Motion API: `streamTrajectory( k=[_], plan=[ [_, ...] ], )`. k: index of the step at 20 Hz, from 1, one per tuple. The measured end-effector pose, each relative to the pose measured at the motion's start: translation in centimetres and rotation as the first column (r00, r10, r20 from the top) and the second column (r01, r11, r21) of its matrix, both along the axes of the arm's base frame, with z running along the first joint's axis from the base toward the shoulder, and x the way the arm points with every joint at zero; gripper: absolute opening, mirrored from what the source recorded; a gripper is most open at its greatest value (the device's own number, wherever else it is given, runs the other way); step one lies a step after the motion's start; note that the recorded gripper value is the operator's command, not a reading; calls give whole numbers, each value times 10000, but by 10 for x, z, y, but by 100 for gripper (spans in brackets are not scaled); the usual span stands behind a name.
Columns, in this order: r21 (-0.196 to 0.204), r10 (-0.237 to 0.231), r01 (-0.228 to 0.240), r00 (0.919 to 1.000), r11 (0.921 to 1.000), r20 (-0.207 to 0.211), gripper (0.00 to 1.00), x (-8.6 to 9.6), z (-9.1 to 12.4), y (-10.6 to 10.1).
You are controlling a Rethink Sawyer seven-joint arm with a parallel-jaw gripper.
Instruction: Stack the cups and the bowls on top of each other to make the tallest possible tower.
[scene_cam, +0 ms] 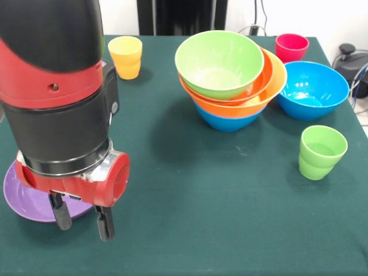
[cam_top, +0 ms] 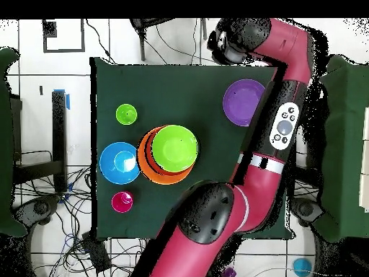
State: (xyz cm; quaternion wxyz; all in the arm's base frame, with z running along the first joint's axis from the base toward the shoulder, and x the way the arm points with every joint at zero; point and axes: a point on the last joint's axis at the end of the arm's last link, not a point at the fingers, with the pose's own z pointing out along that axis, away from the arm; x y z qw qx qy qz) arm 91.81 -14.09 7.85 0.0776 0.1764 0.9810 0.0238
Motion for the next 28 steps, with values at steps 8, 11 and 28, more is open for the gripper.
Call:
streamTrajectory(
  k=[8,11,28],
  plan=[
    [149,66,-65,9999,9999,-79,100,0,-2,4],
    [158,213,-211,9997,9997,-86,100,0,3,10],
    [488,1220,-1201,9918,9916,-388,100,-13,55,28]
  ],
)
